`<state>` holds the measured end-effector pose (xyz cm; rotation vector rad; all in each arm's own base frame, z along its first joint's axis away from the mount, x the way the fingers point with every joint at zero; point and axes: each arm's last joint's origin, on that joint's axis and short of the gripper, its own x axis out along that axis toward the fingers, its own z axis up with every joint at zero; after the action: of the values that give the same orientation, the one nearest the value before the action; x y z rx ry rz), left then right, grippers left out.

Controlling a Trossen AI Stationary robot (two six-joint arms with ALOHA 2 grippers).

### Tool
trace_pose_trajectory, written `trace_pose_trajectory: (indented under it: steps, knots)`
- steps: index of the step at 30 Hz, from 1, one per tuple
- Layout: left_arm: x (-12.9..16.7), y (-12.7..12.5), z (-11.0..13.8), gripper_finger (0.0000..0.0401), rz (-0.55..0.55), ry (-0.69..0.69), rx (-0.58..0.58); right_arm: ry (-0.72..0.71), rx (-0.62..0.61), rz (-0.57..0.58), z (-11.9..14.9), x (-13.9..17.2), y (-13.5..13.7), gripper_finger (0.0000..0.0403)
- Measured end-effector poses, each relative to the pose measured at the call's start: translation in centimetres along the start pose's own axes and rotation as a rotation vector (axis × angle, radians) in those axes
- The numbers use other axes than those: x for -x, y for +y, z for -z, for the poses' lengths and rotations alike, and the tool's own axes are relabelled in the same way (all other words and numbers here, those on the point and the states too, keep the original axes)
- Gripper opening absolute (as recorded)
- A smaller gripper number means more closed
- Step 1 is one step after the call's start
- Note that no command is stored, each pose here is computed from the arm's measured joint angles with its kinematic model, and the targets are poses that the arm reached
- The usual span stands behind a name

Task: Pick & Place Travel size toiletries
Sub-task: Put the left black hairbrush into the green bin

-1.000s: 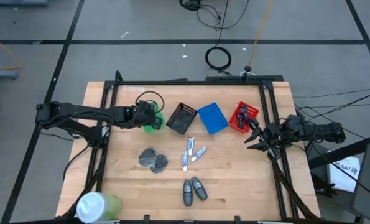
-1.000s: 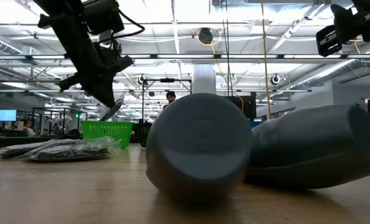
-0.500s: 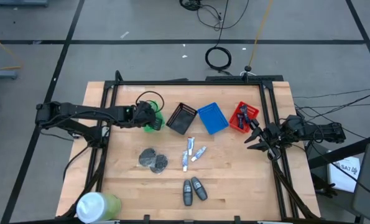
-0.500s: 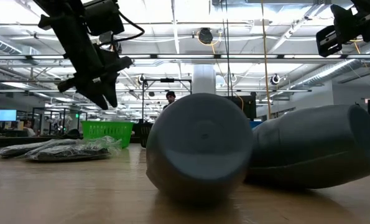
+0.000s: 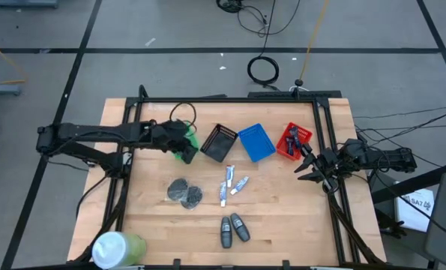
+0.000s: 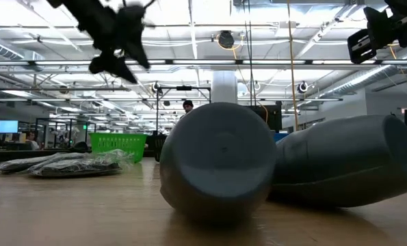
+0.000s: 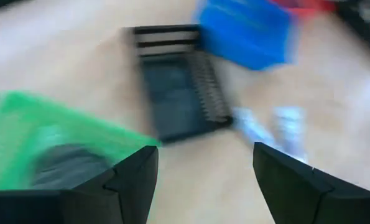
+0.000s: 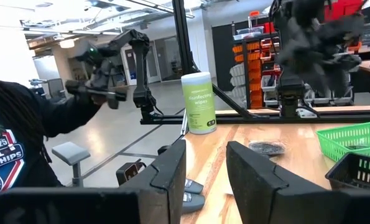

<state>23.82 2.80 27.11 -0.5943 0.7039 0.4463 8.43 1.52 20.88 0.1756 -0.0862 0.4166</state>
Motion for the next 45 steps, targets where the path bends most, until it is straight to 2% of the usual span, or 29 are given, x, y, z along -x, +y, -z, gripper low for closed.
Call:
trace_pose_trajectory:
  steps: [2,5,8,13,16,19,25,30,45]
  knots:
    - [0.5,-0.8,0.7,0.0253,0.062,0.072,-0.024,0.0,0.0,0.0,0.0,0.0,0.0,0.0105]
    - [0.9,-1.7,2.3,0.0243,0.072,0.174,-0.028,0.0,0.0,0.0,0.0,0.0,0.0,0.0105]
    - [0.7,-2.8,4.3,0.0231,0.037,0.287,0.045,0.002,0.001,0.0,0.0,0.0,0.0,0.0105]
    - [0.2,-5.5,7.1,0.0205,0.098,0.442,0.159,0.004,0.005,0.001,0.0,0.0,0.0,0.0105]
    - [-0.4,-6.3,8.7,0.0187,0.04,0.502,0.226,0.004,0.005,0.002,0.0,0.0,0.0,0.0105]
    - [-1.2,-6.7,10.1,0.017,-0.054,0.526,0.257,0.002,0.006,0.003,0.0,0.0,0.0,0.0105]
    - [-4.0,-6.7,12.0,0.0144,-0.216,0.514,0.233,0.004,0.008,0.003,0.0,0.0,0.0,0.0105]
    - [-6.1,-6.5,13.2,0.0136,-0.294,0.526,0.201,0.003,0.008,0.004,0.0,0.0,0.0,0.0105]
    - [-9.2,-6.8,14.5,0.0146,-0.31,0.549,0.204,0.003,0.012,0.005,0.0,0.0,0.0,0.0105]
